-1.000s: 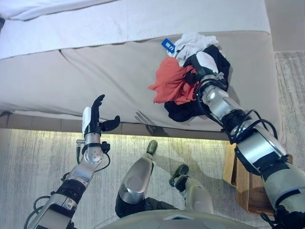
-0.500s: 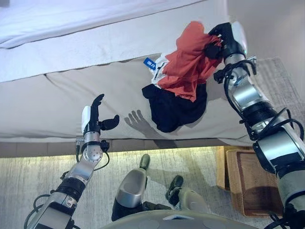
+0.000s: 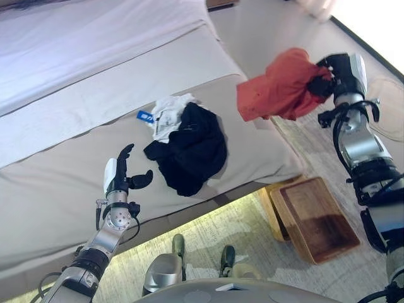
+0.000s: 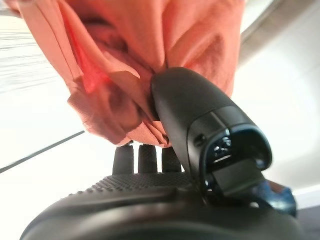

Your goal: Pick up the clothes from the bed and place them into the basket

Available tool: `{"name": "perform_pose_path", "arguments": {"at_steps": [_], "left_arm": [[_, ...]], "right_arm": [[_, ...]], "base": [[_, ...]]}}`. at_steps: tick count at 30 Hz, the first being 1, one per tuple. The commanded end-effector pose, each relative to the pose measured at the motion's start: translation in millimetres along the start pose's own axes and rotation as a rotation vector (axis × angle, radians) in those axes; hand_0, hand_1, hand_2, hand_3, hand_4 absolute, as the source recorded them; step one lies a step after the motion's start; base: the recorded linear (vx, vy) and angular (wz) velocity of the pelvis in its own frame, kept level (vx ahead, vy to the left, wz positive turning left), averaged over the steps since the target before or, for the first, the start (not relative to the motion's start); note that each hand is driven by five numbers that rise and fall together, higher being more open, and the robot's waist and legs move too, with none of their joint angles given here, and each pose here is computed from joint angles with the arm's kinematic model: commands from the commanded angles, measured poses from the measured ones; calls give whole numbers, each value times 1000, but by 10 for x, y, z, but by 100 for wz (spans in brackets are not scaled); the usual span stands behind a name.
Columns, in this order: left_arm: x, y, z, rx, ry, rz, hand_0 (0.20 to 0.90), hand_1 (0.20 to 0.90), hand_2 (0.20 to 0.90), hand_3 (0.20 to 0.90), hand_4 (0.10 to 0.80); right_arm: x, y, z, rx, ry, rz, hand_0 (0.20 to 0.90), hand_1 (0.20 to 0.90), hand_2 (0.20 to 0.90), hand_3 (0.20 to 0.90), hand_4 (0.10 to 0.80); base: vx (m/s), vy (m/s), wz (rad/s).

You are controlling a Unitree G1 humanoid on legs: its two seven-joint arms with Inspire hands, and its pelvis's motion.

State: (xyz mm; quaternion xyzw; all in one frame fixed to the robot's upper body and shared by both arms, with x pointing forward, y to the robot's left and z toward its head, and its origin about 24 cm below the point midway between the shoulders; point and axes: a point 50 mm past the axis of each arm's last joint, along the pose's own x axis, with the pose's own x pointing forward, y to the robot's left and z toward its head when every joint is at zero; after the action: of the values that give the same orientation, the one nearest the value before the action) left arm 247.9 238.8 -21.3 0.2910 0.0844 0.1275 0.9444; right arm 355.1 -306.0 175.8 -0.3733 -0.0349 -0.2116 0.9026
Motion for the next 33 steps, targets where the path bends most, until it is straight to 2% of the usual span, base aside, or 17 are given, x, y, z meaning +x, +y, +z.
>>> {"name": "perform_pose_path", "arguments": {"at_steps": [1,9,19,28,33], "left_arm": [[38,-17,146,2,-128,0,900,900,900,900,800],[81,-116,228,18,-145,-43,900,900,900,900,800],[93,-251,338,29,-176,-92,900,900,900,900,800],[130,-261,387,35,-196,-98,900,900,900,900,800],[129,-303,428,22,-214,-110,900,900,900,900,800]], "right_arm": [[2,-358,9,-54,-81,-99,300,300,300,200,100],[-144,-450,-472,-58,99,-137,300,300,300,200,100],[-260,-443,-796,-80,239,-105,300,300,300,200,100],[-383,-397,-1125,-85,388,-100,300,300,300,200,100],[-347,-479,-1162,-114,408,-111,300,300,300,200,100]], "base": [[12,-43,-27],[21,-51,-27],[20,-41,-15],[-33,-37,-5],[-48,-9,-1]]}}
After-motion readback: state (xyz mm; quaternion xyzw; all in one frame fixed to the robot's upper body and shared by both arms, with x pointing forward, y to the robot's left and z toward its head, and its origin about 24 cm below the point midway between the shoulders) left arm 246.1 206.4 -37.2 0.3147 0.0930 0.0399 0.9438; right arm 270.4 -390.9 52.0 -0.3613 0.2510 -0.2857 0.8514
